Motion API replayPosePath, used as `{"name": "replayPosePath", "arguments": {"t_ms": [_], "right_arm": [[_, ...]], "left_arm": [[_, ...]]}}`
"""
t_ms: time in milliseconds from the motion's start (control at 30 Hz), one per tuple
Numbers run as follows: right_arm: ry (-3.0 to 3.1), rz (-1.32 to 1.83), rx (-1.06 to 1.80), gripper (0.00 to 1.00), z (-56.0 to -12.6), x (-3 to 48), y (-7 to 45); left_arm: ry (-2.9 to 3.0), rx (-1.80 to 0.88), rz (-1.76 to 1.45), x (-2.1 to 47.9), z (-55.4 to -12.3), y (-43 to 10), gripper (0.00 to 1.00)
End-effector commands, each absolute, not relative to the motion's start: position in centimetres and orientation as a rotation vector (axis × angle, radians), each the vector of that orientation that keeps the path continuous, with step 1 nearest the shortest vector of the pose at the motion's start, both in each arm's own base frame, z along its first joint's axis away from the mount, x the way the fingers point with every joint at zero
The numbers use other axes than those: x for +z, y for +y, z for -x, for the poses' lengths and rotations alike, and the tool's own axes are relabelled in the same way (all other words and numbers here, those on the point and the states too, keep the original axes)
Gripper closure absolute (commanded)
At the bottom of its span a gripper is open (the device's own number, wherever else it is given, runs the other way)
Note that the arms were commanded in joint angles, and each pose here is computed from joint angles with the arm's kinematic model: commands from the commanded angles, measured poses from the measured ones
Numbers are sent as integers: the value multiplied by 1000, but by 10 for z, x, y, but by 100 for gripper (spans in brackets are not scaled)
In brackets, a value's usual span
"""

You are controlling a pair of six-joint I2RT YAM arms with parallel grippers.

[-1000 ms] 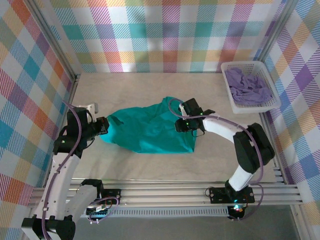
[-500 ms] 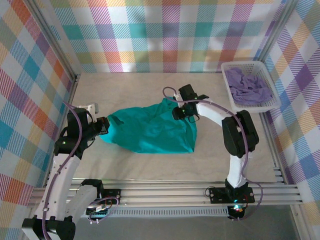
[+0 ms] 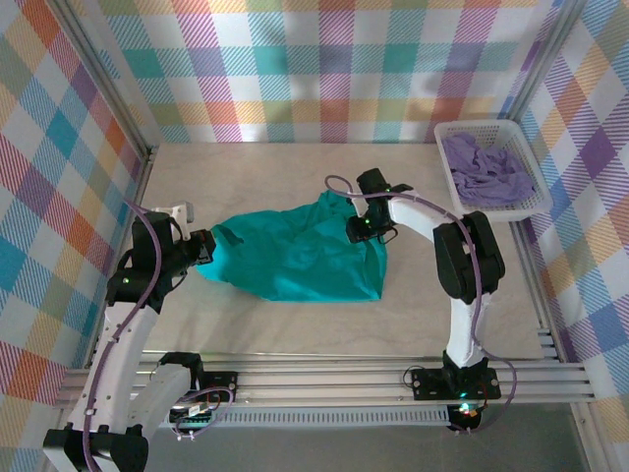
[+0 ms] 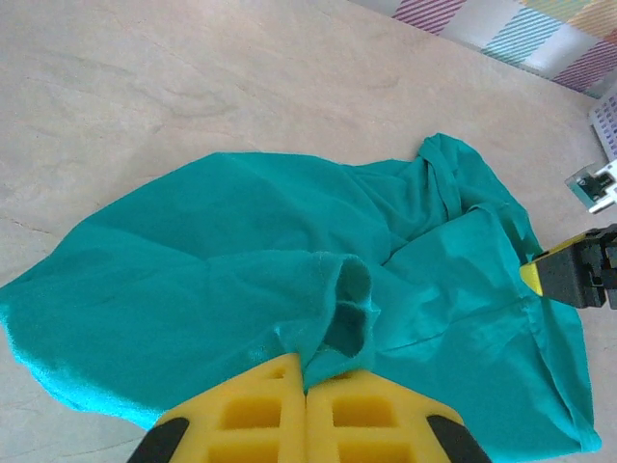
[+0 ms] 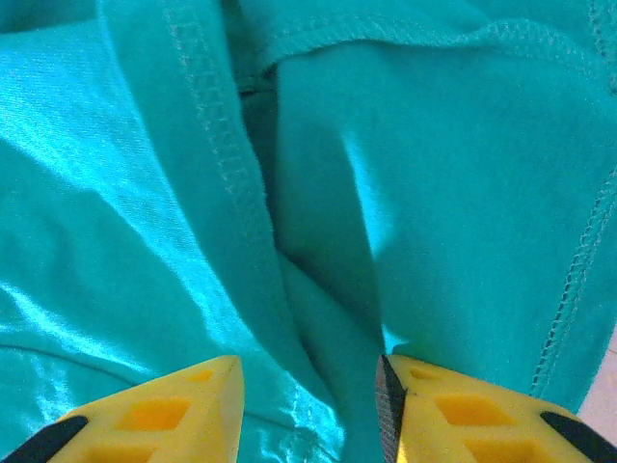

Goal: Fold the inside-out t-shirt

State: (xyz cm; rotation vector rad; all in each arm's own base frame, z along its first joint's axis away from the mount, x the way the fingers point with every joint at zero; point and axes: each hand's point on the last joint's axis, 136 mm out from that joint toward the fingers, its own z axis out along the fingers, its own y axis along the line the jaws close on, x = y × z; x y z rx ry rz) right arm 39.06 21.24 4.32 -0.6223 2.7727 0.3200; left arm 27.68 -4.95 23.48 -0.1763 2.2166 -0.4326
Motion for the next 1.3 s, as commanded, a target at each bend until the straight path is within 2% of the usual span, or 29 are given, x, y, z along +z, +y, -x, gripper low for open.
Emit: {"name": "replayPosePath", "arguments": {"t_ms": [0,267,667,933,1000,1133,1267], "right_arm": [[2825,646,354,58,-382,31,212],[2865,649,370,59,-375,26,208],[2871,640,415,77,-365,32,210],[2889,628,391,73,-360,26,203],[2886,622,403,75,-359,27,204],[2837,606,429,89,-366,37,207],[2696,529,548,96,-378,79,208]], "left_arm": [[2200,-447,169,236,-280,-50,100],[2195,-446,169,237,-279,-50,100],[2195,-443,168,237,-279,-49,100],[2193,-450,166,238,-279,-50,100],[2195,-452,164,237,-279,-51,100],[2194,-451,163,238,-279,-51,100],[2197,-449,188,240,-279,-49,100]]}}
